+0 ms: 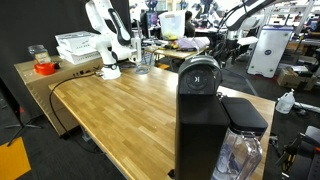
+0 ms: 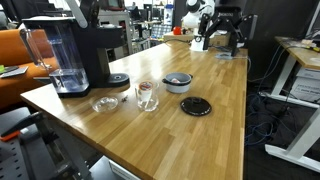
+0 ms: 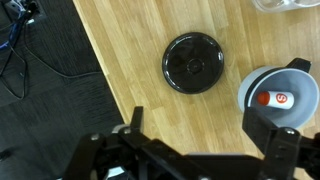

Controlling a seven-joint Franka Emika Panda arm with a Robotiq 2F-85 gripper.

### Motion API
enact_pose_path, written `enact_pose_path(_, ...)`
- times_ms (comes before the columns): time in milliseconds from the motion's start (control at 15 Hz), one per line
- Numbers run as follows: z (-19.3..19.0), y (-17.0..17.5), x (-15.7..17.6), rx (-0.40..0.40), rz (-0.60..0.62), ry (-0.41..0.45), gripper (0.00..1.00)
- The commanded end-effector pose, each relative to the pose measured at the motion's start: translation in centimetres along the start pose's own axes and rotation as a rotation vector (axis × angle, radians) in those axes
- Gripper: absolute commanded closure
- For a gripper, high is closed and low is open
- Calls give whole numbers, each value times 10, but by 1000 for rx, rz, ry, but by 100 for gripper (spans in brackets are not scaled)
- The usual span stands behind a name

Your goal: Put the black lid on the gray bowl

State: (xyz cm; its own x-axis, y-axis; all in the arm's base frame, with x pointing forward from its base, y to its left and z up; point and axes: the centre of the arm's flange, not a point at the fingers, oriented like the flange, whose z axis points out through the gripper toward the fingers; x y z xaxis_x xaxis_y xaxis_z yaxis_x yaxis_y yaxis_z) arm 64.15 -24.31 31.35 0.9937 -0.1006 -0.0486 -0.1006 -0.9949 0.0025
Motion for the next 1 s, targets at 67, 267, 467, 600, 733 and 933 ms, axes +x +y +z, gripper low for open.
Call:
enact_pose_path(67, 16, -5, 26, 63, -47, -69, 0)
enact_pose_path(267, 28, -9, 33, 70, -49, -104, 0)
enact_pose_path(467, 40, -3, 39, 58, -48, -118, 0)
enact_pose_path(600, 50, 1, 43, 53, -34, -127, 0)
enact_pose_path(733, 65, 4, 48, 54, -17, -139, 0)
enact_pose_path(933, 93, -2, 52, 56, -6, -166, 0)
